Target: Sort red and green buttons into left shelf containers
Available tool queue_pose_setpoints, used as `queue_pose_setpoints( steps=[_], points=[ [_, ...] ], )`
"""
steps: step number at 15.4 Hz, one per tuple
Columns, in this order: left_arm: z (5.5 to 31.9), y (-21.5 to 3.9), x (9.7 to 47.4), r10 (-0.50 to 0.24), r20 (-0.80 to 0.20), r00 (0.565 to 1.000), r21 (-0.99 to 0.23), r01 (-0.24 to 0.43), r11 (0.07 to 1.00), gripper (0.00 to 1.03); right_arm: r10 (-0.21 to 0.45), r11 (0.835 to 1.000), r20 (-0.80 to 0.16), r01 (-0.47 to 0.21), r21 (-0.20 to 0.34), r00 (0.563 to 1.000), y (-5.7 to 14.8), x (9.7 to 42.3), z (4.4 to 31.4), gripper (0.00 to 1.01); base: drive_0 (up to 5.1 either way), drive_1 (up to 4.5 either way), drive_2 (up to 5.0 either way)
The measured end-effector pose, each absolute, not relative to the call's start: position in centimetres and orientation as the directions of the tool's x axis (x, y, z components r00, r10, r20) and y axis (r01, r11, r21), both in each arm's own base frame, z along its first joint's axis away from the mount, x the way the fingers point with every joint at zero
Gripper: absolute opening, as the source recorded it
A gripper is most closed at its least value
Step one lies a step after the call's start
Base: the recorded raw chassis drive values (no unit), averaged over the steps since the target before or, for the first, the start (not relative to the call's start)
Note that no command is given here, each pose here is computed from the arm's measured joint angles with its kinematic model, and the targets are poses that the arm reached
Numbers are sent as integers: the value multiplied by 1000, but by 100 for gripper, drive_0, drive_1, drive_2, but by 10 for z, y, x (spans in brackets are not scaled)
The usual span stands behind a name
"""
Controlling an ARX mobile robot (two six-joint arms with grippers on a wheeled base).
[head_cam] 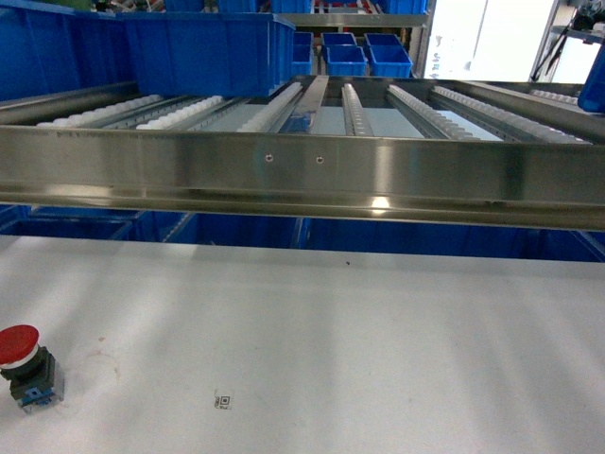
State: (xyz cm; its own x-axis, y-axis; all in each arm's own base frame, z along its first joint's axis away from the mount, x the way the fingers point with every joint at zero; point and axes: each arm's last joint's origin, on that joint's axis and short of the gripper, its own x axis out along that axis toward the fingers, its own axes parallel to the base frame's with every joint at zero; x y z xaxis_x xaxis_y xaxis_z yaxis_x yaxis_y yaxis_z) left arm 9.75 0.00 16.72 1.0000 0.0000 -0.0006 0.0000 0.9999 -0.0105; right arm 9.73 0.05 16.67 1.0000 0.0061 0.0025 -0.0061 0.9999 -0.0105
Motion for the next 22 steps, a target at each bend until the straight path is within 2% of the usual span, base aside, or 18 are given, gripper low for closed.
queue_pose_setpoints(
  steps=[14, 16, 17, 18, 20, 22],
  points=[
    [167, 0, 97, 0, -1, 1000, -10, 0, 1000, 98, 6, 1000, 2, -6, -10, 1000, 1, 97, 167, 98, 0, 0, 0],
    [174, 1, 101, -21, 60, 998, 7, 21, 1000, 98, 7, 1000, 21, -7, -10, 1000, 1, 98, 169, 98, 0, 0, 0],
    [174, 3, 106, -26, 46, 999, 9, 26, 1000, 98, 9, 1000, 44, -8, -10, 999, 3, 102, 172, 98, 0, 0, 0],
    [175, 3, 112, -39, 48, 998, 12, 38, 999, 98, 22, 1000, 28, -22, -11, 999, 5, 108, 172, 98, 0, 0, 0],
    [174, 4, 128, -66, 23, 998, 21, 65, 998, 98, 8, 1000, 26, -8, -18, 1000, 6, 122, 174, 98, 0, 0, 0],
    [192, 5, 157, -105, 5, 994, 42, 105, 994, 98, -2, 1000, 36, 3, -31, 999, 5, 147, 191, 98, 0, 0, 0]
  ],
)
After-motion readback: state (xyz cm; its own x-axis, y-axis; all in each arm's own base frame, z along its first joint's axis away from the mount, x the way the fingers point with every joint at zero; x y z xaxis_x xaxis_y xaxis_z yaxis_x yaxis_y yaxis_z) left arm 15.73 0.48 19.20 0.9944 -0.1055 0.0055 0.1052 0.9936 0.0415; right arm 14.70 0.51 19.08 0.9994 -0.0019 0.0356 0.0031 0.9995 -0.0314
